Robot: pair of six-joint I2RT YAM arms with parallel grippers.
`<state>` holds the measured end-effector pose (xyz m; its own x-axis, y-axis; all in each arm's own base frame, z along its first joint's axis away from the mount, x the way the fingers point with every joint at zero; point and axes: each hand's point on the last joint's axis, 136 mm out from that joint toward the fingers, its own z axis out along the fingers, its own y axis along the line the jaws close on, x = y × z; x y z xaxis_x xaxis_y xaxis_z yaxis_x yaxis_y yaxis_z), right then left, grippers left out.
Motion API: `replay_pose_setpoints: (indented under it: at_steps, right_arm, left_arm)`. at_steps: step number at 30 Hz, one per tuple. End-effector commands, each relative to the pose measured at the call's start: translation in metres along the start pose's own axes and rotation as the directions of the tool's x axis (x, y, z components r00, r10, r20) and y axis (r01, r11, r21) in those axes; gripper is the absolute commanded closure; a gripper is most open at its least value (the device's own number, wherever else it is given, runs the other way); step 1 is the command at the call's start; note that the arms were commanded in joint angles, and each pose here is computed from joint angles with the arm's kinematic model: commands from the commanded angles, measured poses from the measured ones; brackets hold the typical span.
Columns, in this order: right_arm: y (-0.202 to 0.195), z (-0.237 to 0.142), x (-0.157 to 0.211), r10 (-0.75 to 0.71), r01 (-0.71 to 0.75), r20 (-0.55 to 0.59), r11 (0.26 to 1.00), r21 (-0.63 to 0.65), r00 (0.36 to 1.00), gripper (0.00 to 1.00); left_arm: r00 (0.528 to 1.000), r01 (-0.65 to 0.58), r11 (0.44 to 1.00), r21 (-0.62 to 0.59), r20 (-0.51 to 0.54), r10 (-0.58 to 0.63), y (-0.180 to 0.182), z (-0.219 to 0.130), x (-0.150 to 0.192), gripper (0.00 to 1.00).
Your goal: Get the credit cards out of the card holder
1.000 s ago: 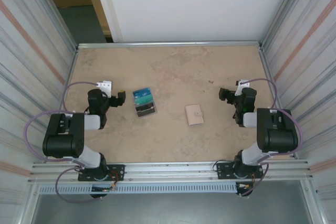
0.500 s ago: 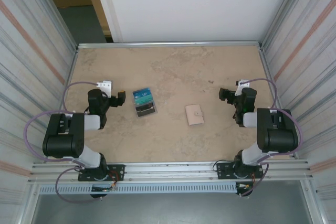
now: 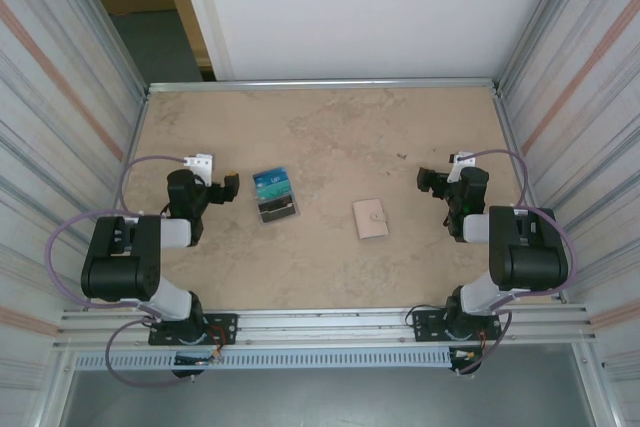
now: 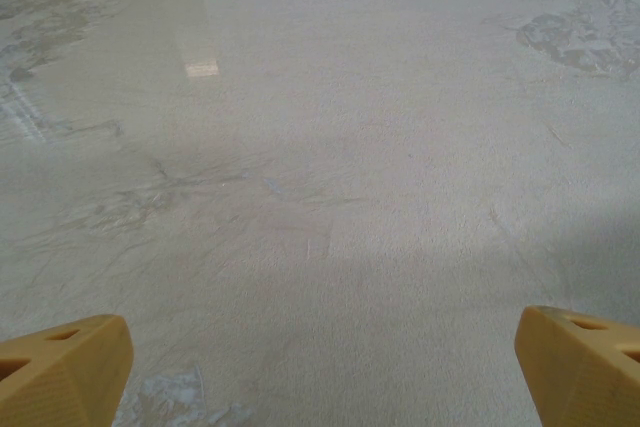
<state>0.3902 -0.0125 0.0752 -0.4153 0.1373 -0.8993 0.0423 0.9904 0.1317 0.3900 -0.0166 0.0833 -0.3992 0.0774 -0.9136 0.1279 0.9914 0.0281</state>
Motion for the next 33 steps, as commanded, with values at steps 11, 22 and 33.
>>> replay_pose_setpoints:
  at_steps: [11, 22, 33]
  right_arm:
    - [-0.003, 0.002, -0.009, -0.027, 0.027, 0.006, 0.999, 0.035, 1.000, 0.01]
    - [-0.009, -0.007, -0.029, -0.009, 0.010, -0.017, 0.995, 0.102, 1.000, 0.02]
    - [-0.014, -0.038, -0.046, 0.138, -0.126, -0.046, 0.971, 0.203, 0.989, 0.02]
  left_arm:
    - [1.000, 0.012, 1.000, -0.008, 0.020, -0.012, 0.003, -0.002, -0.017, 0.01]
    - [0.996, 0.059, 0.991, -0.121, 0.073, -0.051, 0.021, -0.031, -0.046, 0.01]
    - [0.970, 0.208, 0.960, -0.187, 0.164, -0.178, 0.035, -0.071, -0.084, 0.01]
